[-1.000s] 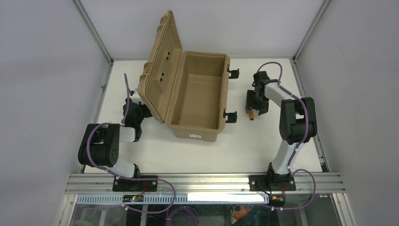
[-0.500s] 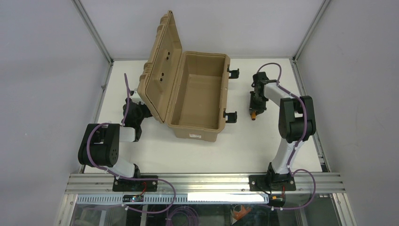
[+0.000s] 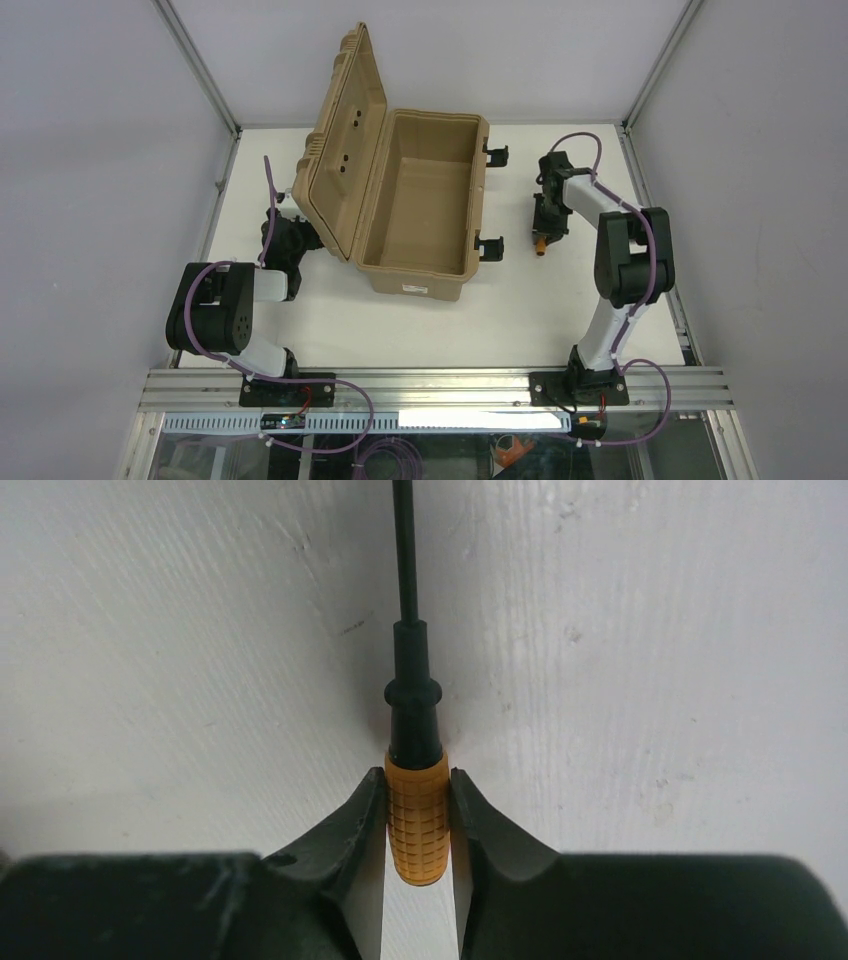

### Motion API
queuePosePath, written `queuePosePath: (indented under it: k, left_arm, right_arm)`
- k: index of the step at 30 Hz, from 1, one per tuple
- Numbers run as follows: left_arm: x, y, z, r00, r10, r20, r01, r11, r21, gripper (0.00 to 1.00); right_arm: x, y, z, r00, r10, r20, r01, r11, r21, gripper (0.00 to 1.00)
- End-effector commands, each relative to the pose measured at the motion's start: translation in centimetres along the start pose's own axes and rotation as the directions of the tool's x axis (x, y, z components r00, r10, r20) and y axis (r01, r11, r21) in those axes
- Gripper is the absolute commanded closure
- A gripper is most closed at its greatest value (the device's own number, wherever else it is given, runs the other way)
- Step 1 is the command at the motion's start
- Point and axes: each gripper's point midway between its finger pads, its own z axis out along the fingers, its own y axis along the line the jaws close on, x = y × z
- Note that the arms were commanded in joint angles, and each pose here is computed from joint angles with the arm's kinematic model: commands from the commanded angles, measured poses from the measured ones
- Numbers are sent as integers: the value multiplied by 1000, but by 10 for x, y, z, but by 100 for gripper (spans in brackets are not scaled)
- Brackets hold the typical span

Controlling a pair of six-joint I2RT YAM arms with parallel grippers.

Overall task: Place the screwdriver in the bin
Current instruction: Pick up the screwdriver from the center of the board.

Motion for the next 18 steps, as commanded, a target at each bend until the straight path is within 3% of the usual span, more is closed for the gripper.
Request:
queuePosePath:
  k: [1,18]
  left_arm:
    - [-19,-3,-2,998,-11,63,9,1000,20,1]
    - [-19,-3,-2,998,-11,63,9,1000,20,1]
  right_arm:
    - [-27,-4,-53,989,45,139,-45,999,-5,100]
    - [-48,8,-165,942,112,315,-67,986,-152,100]
